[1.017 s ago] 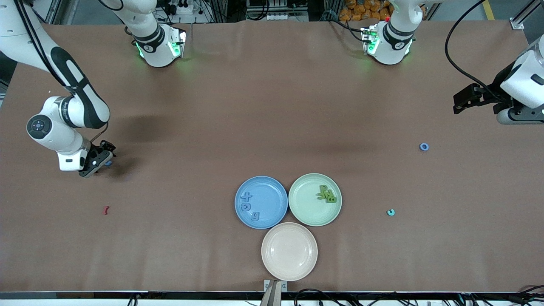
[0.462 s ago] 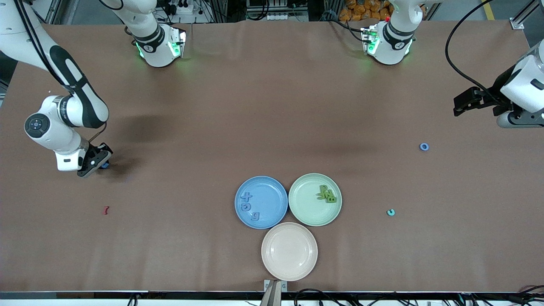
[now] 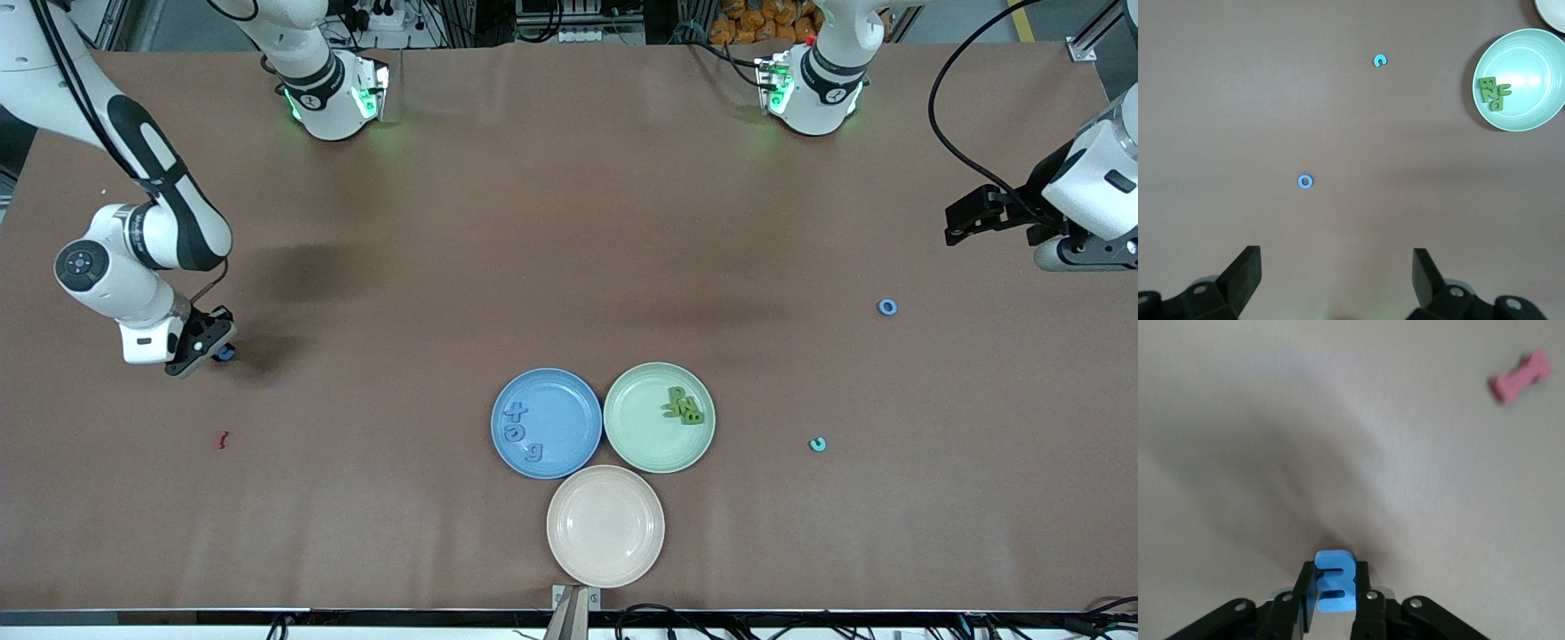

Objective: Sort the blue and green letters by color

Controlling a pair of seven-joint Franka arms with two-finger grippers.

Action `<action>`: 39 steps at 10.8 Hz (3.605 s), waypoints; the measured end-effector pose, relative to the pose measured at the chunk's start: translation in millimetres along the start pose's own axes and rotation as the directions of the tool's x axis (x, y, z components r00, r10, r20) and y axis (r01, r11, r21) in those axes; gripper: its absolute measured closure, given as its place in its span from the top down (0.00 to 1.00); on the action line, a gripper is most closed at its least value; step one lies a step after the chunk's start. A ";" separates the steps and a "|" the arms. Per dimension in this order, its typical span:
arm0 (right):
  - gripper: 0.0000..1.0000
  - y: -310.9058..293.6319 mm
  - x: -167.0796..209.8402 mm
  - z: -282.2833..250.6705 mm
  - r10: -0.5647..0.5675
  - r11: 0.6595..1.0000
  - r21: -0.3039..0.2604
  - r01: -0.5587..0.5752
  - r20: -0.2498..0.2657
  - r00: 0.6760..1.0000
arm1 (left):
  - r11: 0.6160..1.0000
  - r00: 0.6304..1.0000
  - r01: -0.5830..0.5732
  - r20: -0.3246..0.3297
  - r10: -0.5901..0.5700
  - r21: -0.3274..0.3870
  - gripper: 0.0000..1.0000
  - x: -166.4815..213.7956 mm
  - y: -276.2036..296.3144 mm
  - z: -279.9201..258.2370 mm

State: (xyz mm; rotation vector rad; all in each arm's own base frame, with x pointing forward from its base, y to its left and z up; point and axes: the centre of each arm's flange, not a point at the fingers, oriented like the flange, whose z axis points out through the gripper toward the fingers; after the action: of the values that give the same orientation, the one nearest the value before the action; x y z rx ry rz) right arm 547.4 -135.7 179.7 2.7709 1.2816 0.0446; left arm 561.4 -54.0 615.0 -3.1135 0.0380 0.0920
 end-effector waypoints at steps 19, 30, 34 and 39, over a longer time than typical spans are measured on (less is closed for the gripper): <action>0.27 -229.4 404.1 -103.1 0.791 0.596 0.247 -0.764 -0.018 0.611 | 1.000 1.000 0.002 0.004 -0.002 -0.001 1.00 2.5 -1.5 2.7; 0.80 -228.6 452.6 -67.9 0.870 0.483 0.211 -0.850 -0.009 0.493 | 1.000 1.000 0.003 0.004 -0.003 -0.002 1.00 2.8 -1.9 2.5; 1.00 -186.8 428.4 -88.6 0.842 0.535 0.139 -0.833 -0.004 0.539 | 1.000 1.000 0.003 0.004 -0.003 -0.002 1.00 2.8 -1.7 2.5; 1.00 -102.2 311.8 -118.8 0.742 0.669 0.045 -0.741 0.016 0.671 | 1.000 1.000 0.003 0.004 -0.003 -0.002 1.00 3.2 -1.7 2.5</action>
State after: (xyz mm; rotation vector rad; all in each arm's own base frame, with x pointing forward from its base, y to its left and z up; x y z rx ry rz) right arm 664.2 175.8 285.2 3.1165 0.0487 0.0715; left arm 564.5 -52.3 612.5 -3.1150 0.0335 0.0977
